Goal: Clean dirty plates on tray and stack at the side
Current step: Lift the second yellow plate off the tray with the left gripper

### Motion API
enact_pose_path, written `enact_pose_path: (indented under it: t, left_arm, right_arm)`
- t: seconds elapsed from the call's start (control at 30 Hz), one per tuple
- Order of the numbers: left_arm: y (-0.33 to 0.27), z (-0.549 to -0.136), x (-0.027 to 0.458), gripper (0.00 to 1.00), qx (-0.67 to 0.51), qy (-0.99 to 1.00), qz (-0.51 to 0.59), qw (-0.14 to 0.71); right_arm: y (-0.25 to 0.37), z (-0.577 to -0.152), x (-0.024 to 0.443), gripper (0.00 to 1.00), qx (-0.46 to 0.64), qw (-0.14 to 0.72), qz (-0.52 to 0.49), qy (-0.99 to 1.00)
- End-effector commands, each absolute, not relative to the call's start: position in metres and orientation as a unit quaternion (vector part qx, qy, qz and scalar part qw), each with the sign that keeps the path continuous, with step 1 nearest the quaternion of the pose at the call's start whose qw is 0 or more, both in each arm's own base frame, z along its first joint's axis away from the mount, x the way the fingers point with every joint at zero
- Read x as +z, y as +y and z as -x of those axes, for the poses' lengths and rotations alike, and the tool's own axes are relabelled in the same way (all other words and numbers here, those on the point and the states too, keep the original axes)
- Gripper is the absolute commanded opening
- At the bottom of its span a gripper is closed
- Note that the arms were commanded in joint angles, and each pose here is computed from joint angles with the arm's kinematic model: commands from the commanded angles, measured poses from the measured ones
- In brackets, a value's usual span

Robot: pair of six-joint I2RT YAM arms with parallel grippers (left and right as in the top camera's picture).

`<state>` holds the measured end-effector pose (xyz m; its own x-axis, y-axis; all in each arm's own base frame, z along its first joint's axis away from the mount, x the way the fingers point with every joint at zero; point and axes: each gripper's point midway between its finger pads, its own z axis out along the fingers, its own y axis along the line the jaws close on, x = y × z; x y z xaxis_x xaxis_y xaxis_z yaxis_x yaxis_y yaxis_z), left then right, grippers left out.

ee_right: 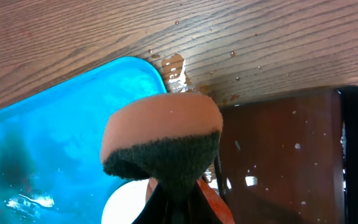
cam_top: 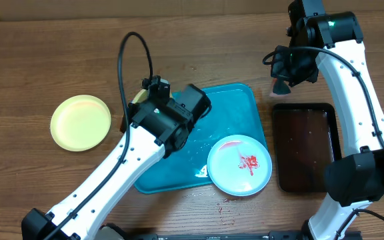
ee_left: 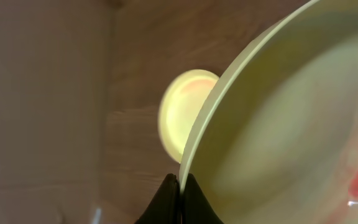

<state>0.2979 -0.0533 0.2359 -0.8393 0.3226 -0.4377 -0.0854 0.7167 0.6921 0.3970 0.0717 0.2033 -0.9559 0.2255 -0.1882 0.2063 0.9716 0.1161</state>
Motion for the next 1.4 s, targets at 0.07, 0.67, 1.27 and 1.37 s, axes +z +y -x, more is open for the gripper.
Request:
enact_pose_path:
  t: [0.07, 0.67, 1.27, 1.37]
  left_arm:
    - [-0.039, -0.306, 0.269, 0.05, 0.455, 0.83, -0.093, 0.308]
    - [-0.061, -0.347, 0.322, 0.04, 0.588, 0.72, -0.212, 0.3]
    - [-0.107, -0.352, 0.32, 0.04, 0.618, 0.679, -0.257, 0.302]
    - [-0.109, -0.355, 0.316, 0.04, 0.623, 0.676, -0.253, 0.302]
  right_arm:
    - [0.068, -0.397, 0.204, 0.04, 0.039, 0.103, -0.109, 0.988]
    - [0.068, -0.398, 0.204, 0.04, 0.04, 0.105, -0.107, 0.988]
    - [0.066, -0.398, 0.204, 0.04, 0.039, 0.103, -0.108, 0.988]
    - [0.066, -0.397, 0.204, 0.04, 0.039, 0.103, -0.108, 0.988]
